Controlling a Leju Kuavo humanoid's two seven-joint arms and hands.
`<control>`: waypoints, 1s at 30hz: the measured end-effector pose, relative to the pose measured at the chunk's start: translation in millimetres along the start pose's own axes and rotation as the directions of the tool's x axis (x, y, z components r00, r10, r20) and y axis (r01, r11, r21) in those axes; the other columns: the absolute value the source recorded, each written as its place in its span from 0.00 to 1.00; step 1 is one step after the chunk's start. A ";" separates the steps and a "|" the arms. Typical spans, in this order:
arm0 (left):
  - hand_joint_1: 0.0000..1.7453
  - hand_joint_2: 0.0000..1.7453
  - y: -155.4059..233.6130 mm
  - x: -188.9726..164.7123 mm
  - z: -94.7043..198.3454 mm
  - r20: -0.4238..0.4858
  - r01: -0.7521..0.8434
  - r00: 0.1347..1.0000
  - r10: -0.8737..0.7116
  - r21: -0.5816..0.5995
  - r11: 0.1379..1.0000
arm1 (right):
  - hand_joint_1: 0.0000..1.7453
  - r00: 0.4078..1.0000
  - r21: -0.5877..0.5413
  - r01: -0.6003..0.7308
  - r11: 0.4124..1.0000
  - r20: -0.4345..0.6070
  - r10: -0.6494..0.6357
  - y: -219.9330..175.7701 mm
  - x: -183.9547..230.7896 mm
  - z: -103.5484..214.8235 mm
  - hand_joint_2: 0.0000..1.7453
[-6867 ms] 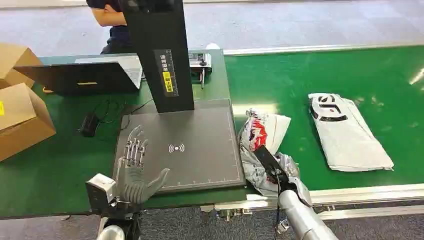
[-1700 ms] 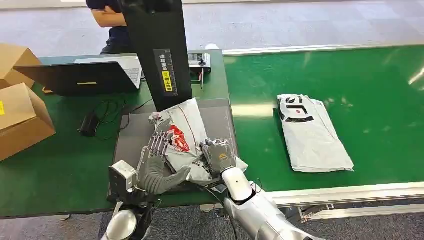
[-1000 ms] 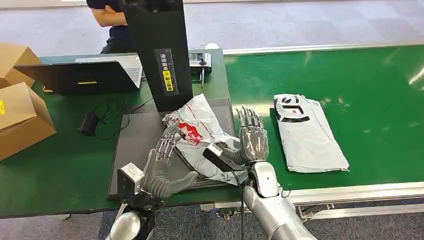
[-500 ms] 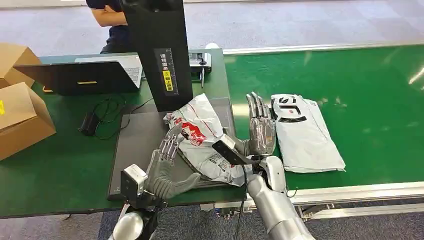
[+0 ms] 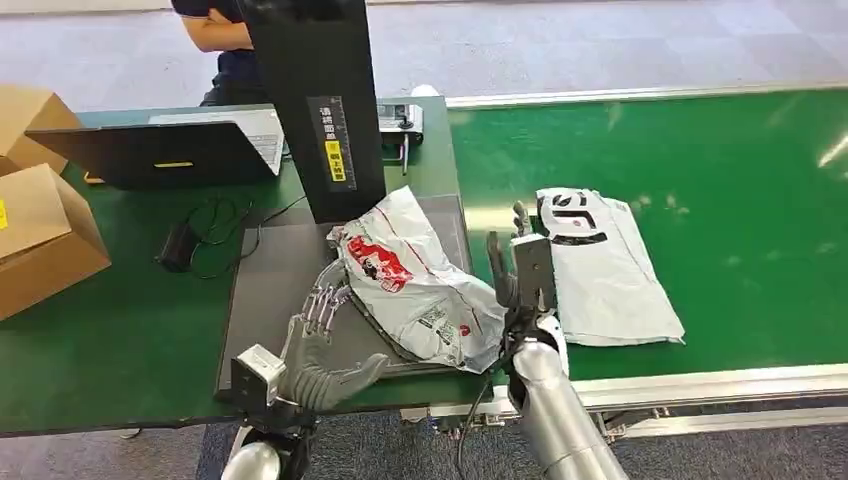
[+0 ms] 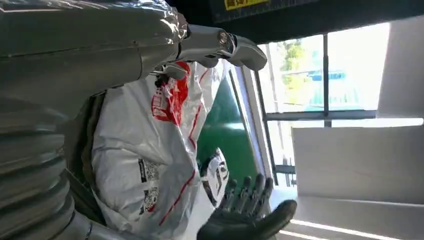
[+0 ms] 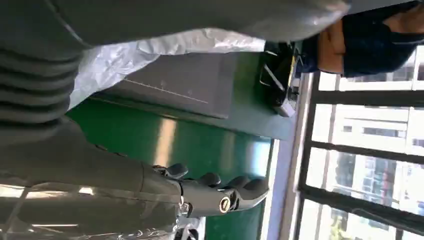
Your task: Moved the parcel from conveyor to table for the left to box.
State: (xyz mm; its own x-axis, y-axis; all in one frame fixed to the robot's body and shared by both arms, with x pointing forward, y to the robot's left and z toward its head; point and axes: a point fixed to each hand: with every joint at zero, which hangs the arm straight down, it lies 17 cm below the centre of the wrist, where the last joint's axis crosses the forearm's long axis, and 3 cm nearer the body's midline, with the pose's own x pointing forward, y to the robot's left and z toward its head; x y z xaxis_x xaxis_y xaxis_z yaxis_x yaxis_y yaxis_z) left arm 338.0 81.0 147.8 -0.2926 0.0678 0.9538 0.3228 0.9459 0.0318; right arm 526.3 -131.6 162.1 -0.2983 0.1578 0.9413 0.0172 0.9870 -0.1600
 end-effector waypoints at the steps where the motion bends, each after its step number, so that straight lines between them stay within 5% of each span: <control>1: 0.00 1.00 4.7 -0.2 1.4 0.001 0.006 1.000 -0.007 0.019 1.000 | 0.00 0.999 0.036 0.030 0.999 -0.028 -0.029 2.4 -2.8 1.4 1.00; 4: 0.00 1.00 14.1 -2.2 6.4 -0.005 0.018 1.000 -0.018 0.053 0.998 | 0.00 0.988 0.149 0.138 0.979 -0.090 -0.126 12.2 -13.5 18.8 1.00; 20: 0.00 1.00 24.3 -3.7 10.4 -0.011 0.028 1.000 -0.027 0.077 0.997 | 0.00 0.992 0.180 0.117 0.977 -0.062 -0.108 1.5 -11.2 30.0 1.00; 24: 0.00 1.00 29.6 -4.5 11.4 -0.013 0.037 0.999 -0.036 0.097 0.995 | 0.00 0.971 0.271 0.233 0.934 -0.110 -0.210 16.0 -13.2 48.6 1.00; 30: 0.00 1.00 30.4 3.4 15.2 0.004 0.054 0.998 -0.055 0.085 0.995 | 0.00 0.996 0.218 0.081 0.973 -0.048 -0.073 -9.1 -17.1 85.6 1.00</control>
State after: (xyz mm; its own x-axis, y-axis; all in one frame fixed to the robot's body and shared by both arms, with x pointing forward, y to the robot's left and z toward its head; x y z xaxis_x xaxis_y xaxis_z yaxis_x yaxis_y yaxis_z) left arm 333.2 114.8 147.4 -0.3134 0.0171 0.9495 0.2284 0.9718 0.0579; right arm 449.6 -146.0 122.1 -0.2522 0.0872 0.9637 -0.2156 0.9658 -0.1438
